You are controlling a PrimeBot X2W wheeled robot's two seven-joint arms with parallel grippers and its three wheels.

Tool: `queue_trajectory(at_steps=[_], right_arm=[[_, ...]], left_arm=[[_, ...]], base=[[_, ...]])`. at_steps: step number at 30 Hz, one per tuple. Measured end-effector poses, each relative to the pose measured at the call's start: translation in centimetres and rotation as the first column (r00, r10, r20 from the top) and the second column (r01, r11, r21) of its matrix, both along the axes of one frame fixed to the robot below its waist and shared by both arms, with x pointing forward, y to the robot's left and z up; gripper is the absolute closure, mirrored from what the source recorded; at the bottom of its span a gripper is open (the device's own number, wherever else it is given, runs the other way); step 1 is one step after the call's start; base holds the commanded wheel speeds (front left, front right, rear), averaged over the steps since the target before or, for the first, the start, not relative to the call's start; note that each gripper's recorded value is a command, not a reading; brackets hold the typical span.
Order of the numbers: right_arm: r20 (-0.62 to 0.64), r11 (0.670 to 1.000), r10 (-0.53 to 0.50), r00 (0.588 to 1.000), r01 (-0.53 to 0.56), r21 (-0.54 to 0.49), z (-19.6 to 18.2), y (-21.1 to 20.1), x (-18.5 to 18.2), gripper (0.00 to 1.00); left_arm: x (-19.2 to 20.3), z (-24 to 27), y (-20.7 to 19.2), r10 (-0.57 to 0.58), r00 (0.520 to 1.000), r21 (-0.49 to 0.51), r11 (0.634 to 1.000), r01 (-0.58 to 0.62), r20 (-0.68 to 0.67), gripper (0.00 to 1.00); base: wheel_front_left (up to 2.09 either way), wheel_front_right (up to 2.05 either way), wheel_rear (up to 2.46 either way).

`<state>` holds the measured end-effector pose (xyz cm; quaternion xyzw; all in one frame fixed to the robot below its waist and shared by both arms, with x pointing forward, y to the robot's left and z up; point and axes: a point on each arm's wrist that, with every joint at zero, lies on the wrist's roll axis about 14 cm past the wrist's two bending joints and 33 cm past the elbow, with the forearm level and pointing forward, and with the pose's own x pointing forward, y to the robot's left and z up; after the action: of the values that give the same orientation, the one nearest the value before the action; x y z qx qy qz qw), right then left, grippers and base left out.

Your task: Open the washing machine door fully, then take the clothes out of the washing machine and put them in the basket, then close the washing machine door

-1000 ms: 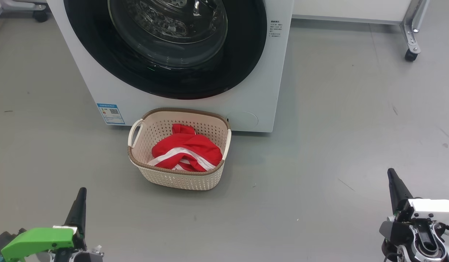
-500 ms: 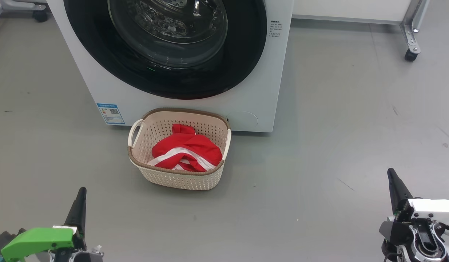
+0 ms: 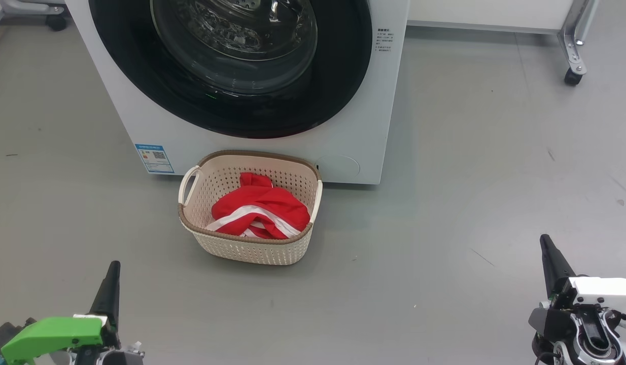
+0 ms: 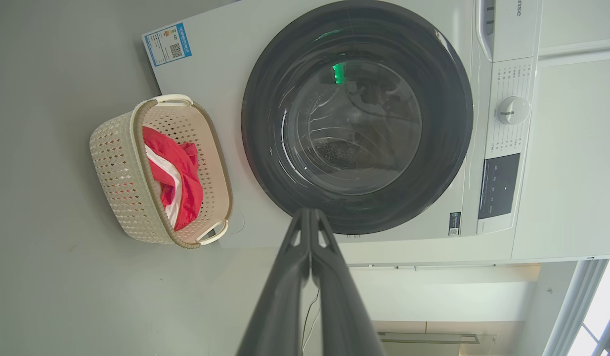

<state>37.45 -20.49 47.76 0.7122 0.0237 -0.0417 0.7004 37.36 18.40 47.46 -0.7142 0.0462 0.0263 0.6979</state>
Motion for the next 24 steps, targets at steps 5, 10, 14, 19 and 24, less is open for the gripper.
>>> queue_trajectory(at_steps=[5,10,14,19,24], right_arm=[[0.0,1.0,0.0,1.0,0.0,0.0,0.01,0.0,0.0,1.0],[0.0,1.0,0.0,1.0,0.0,0.0,0.01,0.01,0.0,1.0],[0.0,1.0,0.0,1.0,0.0,0.0,0.01,0.01,0.0,1.0],[0.0,1.0,0.0,1.0,0.0,0.0,0.01,0.01,0.0,1.0],[0.0,1.0,0.001,1.0,-0.001,0.0,0.01,0.02,0.0,1.0]], left_arm=[[0.0,0.01,0.01,0.0,1.0,0.0,1.0,0.0,0.0,1.0],[0.0,0.01,0.01,0.0,1.0,0.0,1.0,0.0,0.0,1.0],[0.0,0.02,0.01,0.001,1.0,0.0,1.0,-0.001,0.001,1.0],[0.01,0.03,0.02,0.001,1.0,0.0,1.0,-0.001,0.001,1.0],[0.01,0.03,0.04,0.001,1.0,0.0,1.0,-0.001,0.001,1.0]], base=[[0.0,0.0,0.0],[0.0,0.0,0.0],[0.0,0.0,0.0],[0.0,0.0,0.0],[0.0,0.0,0.0]])
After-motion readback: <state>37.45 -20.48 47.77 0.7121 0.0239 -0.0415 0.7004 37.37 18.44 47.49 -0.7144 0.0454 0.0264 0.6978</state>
